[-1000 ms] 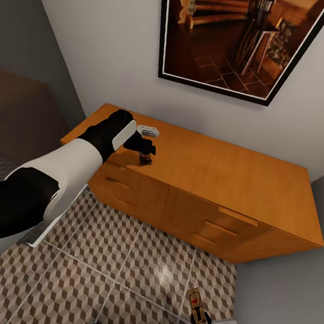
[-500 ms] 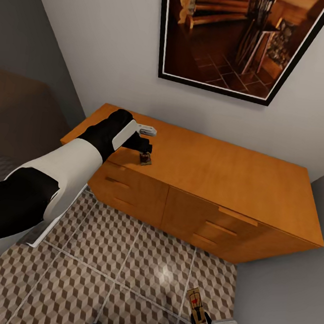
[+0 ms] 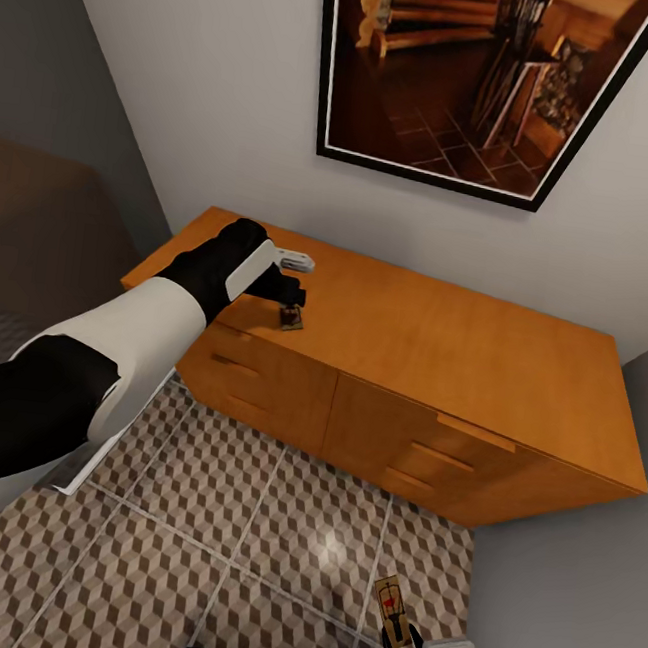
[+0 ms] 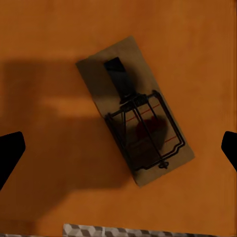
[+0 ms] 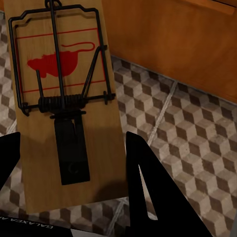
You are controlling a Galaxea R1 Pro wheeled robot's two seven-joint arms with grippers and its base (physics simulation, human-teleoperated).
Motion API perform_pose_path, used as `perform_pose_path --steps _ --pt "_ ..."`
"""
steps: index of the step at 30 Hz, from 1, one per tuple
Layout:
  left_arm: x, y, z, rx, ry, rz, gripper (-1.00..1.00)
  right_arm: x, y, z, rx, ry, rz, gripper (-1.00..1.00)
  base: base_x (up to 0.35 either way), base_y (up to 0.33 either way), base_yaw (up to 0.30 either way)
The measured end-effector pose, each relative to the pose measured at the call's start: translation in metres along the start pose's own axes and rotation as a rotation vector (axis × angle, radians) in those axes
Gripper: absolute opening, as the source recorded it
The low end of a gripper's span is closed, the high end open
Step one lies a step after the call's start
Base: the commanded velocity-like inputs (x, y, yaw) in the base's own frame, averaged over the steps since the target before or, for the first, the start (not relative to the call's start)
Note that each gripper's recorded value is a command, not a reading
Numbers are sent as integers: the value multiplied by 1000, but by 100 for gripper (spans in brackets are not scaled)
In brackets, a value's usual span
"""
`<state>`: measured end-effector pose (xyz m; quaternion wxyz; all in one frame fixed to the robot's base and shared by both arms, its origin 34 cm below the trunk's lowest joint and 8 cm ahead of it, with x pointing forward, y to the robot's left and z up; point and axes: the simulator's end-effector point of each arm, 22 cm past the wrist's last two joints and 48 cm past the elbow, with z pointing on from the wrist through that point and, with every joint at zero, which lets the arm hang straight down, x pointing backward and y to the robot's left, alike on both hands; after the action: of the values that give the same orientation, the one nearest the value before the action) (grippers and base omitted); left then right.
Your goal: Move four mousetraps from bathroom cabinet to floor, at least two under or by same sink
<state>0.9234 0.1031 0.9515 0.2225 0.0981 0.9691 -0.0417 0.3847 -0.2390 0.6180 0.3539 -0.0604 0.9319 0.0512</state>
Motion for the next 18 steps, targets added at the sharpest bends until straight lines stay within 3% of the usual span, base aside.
perform_pose_path --steps 18 --pt "1 -19 0 79 4 1 100 0 0 0 0 1 0 -100 0 0 0"
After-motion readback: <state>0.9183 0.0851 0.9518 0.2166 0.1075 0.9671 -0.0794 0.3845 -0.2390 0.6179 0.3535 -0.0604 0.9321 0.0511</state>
